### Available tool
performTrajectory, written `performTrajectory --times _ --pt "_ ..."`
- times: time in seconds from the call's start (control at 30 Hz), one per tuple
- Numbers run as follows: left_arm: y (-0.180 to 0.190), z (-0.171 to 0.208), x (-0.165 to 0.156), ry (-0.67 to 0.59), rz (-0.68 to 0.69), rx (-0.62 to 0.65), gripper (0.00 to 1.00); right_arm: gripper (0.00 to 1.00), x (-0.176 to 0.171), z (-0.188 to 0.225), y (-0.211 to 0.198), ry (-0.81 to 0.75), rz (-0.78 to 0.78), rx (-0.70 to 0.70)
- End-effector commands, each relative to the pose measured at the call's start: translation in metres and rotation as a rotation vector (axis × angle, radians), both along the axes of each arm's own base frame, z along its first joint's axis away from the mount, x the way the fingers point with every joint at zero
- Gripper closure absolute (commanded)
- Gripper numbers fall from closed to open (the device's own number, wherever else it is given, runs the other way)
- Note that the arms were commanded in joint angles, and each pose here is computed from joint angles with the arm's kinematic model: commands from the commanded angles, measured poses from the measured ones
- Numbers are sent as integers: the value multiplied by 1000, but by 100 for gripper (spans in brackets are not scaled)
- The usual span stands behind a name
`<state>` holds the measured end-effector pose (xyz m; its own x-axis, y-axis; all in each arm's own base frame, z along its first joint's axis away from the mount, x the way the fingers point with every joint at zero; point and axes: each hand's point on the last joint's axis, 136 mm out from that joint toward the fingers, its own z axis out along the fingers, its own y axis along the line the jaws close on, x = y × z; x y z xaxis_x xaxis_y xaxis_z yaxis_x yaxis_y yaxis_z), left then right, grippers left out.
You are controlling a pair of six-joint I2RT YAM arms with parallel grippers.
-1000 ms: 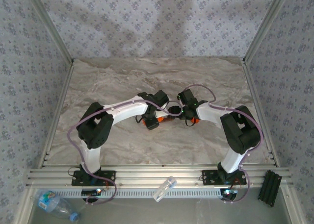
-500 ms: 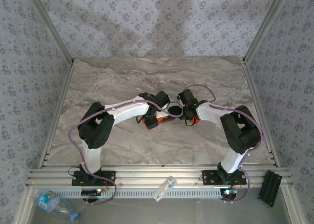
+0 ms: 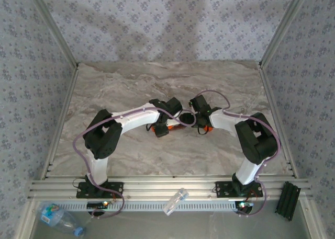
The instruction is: Sort the pills into containers
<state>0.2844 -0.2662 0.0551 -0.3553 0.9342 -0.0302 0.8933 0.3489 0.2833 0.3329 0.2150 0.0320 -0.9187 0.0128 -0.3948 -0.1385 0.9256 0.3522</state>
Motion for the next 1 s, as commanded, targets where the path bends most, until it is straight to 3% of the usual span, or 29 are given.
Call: performTrajectory --times 0.0,0.7,0.97 --pt "2 14 1 -15 -27 31 100 28 -10 -19 4 63 11 10" --pt "-6 6 0 2 -56 59 100 28 -11 -17 6 64 14 15" --pt "-5 2 -11 70 -44 61 100 28 -11 -16 6 61 13 16"
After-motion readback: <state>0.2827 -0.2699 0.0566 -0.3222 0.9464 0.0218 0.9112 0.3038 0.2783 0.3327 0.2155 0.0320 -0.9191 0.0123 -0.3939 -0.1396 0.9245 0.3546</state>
